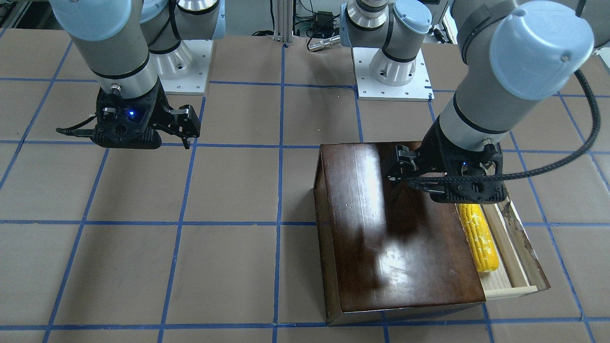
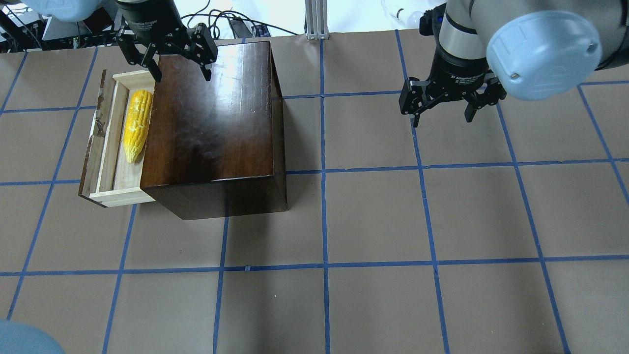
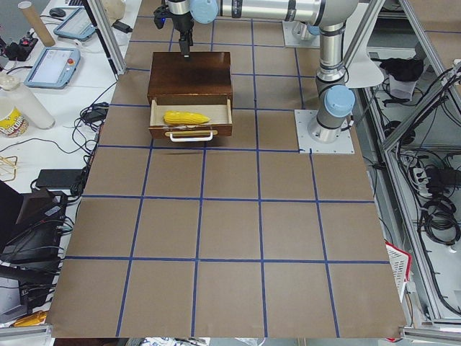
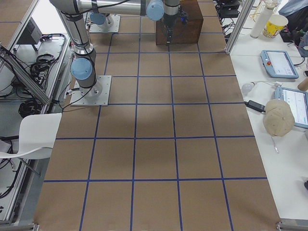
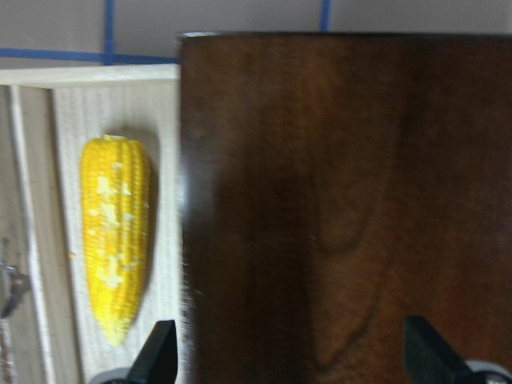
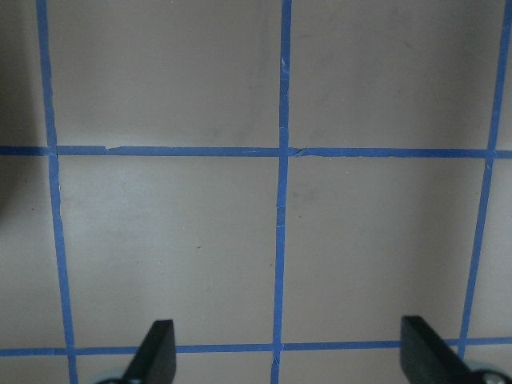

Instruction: Open drawer and put corn inside

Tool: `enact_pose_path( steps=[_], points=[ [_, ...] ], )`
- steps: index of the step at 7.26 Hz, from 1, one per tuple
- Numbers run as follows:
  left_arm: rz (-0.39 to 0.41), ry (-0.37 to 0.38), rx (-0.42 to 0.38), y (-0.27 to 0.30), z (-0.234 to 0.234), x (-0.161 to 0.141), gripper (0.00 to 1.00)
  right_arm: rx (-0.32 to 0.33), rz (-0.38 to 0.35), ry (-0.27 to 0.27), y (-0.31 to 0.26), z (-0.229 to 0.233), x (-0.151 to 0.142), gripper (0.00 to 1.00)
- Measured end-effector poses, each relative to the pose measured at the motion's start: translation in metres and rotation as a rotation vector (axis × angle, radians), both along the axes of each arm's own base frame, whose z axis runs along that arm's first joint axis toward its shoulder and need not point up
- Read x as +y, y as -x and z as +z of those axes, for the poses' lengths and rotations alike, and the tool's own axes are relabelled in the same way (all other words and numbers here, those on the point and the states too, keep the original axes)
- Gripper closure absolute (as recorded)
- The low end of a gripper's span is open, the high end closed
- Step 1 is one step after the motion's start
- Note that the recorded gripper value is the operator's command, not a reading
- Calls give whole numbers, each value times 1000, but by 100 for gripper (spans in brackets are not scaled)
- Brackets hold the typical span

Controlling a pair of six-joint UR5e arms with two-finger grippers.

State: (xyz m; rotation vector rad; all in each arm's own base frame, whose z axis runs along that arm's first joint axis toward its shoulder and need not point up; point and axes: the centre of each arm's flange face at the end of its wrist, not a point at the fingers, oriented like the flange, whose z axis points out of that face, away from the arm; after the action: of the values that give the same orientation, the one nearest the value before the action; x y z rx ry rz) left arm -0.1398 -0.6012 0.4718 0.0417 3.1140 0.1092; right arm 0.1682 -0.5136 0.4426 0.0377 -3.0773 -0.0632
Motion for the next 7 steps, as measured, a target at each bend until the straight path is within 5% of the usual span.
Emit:
enact_pose_path(
  steps=[3,7],
  points=[
    [-11,-20,-6,-2,-2,40,0,3,0,0,0,0,0,0],
    [0,-29,7,-7,-5,52,0,4,0,2,0,0,0,0]
  ],
)
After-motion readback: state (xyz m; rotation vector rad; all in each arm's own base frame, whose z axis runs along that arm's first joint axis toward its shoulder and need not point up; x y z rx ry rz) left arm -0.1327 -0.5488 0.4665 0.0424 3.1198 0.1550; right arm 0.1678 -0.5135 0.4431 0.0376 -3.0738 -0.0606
